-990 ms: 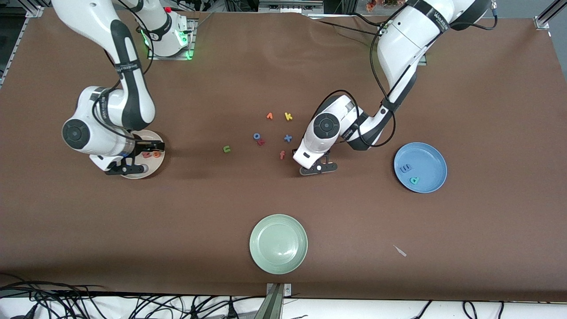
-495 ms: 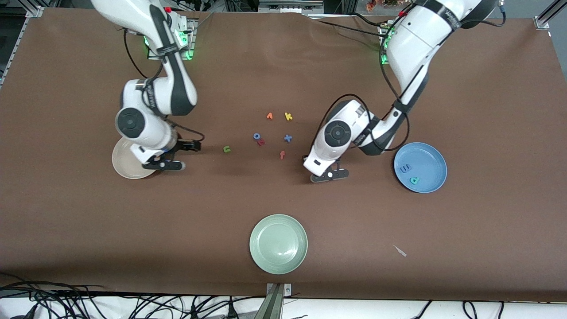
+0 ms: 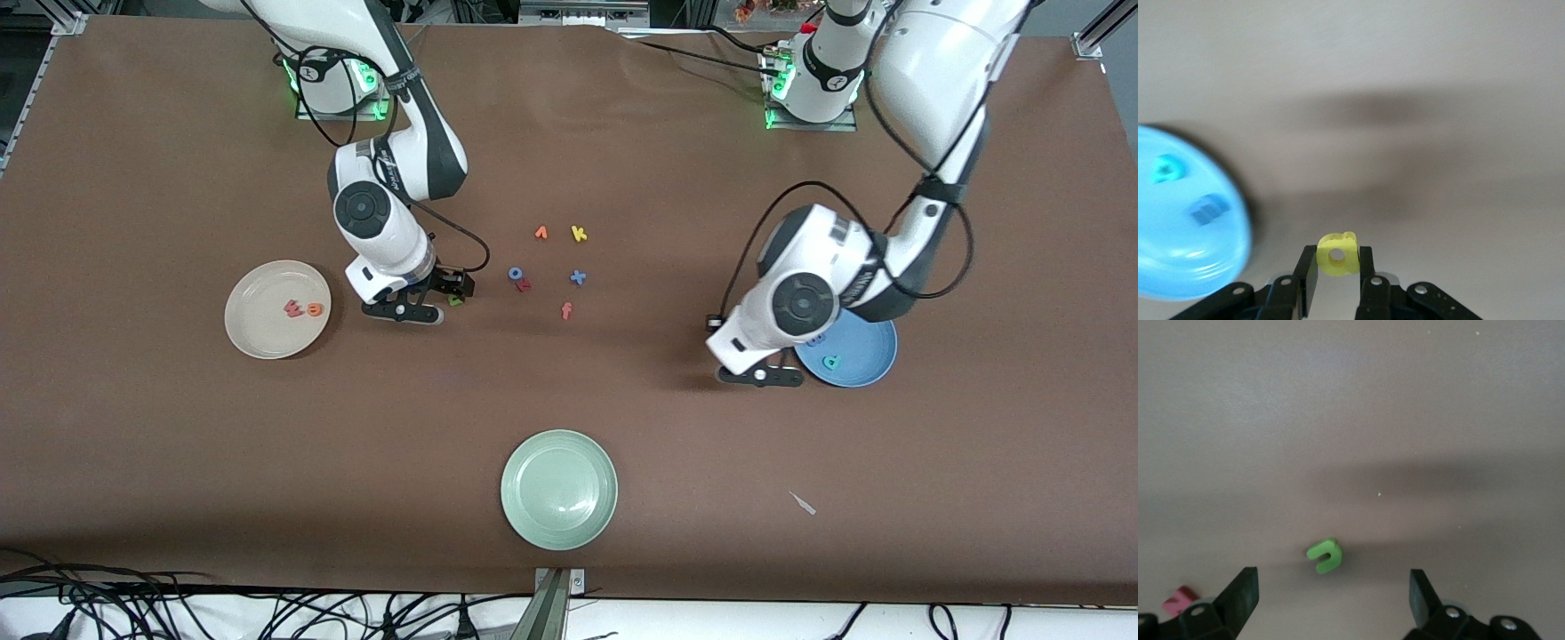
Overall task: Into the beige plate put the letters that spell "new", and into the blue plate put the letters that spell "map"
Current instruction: 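Place the d on the blue plate while the right gripper grasps the u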
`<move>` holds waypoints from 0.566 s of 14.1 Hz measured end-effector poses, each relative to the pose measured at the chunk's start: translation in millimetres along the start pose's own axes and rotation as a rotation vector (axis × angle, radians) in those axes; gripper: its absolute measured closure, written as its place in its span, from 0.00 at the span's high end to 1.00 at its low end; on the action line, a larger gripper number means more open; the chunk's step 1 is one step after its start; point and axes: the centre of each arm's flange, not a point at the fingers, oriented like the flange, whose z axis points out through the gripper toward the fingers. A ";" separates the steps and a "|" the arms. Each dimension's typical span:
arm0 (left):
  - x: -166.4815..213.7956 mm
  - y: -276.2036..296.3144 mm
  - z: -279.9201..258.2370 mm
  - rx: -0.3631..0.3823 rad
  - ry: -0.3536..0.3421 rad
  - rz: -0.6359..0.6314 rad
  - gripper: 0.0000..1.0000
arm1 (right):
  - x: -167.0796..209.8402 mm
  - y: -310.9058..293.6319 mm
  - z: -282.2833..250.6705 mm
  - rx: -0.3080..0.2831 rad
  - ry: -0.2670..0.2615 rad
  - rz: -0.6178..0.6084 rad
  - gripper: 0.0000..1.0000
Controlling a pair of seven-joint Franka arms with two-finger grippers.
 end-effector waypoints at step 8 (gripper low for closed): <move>-3.1 -81.8 37.1 0.074 -0.100 -0.016 0.30 | -24.9 -25.0 51.4 -0.012 0.028 0.042 0.88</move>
